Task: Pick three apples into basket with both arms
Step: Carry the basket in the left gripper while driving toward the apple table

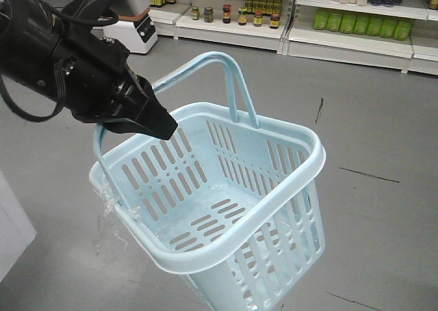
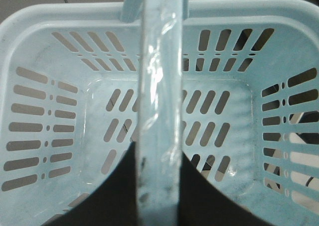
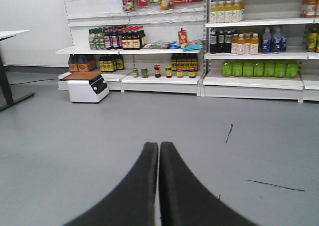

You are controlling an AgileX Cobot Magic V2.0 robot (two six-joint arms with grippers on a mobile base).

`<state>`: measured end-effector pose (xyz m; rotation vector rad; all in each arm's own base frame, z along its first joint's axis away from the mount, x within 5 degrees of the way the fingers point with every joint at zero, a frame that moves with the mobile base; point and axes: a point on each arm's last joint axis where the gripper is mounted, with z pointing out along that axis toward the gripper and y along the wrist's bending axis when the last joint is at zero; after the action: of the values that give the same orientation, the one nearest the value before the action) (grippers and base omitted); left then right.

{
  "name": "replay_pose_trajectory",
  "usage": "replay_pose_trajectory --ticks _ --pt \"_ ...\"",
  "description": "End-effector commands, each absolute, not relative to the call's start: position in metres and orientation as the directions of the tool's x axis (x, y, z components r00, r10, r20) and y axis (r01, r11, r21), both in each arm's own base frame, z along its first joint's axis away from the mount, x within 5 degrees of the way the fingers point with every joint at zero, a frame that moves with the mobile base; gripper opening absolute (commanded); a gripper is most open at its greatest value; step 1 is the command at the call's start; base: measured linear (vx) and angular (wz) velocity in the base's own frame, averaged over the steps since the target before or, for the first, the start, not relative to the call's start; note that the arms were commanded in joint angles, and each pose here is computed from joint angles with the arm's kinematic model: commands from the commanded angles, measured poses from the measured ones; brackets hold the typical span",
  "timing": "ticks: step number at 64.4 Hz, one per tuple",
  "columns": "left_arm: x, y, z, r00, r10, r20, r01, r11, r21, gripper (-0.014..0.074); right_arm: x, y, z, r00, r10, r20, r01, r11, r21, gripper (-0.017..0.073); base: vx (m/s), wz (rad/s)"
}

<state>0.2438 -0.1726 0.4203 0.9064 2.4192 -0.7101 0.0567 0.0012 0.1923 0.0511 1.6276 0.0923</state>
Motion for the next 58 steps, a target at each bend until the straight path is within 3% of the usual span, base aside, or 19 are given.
replay_pose_trajectory --ticks 1,58 --pt "0.2304 -0.1706 0.4431 -0.651 0.405 -0.642 0.711 0.622 -0.328 -0.0008 0.0566 0.0018 0.1962 0.013 0.088 -0.996 -0.036 0.996 0.087 -0.0004 0.21 -0.24" --pt "0.2304 -0.1706 0.4431 -0.651 0.405 -0.642 0.711 0.622 -0.328 -0.0008 0.0566 0.0018 0.1962 0.013 0.088 -0.996 -0.036 0.996 0.087 -0.0004 0.21 -0.33"
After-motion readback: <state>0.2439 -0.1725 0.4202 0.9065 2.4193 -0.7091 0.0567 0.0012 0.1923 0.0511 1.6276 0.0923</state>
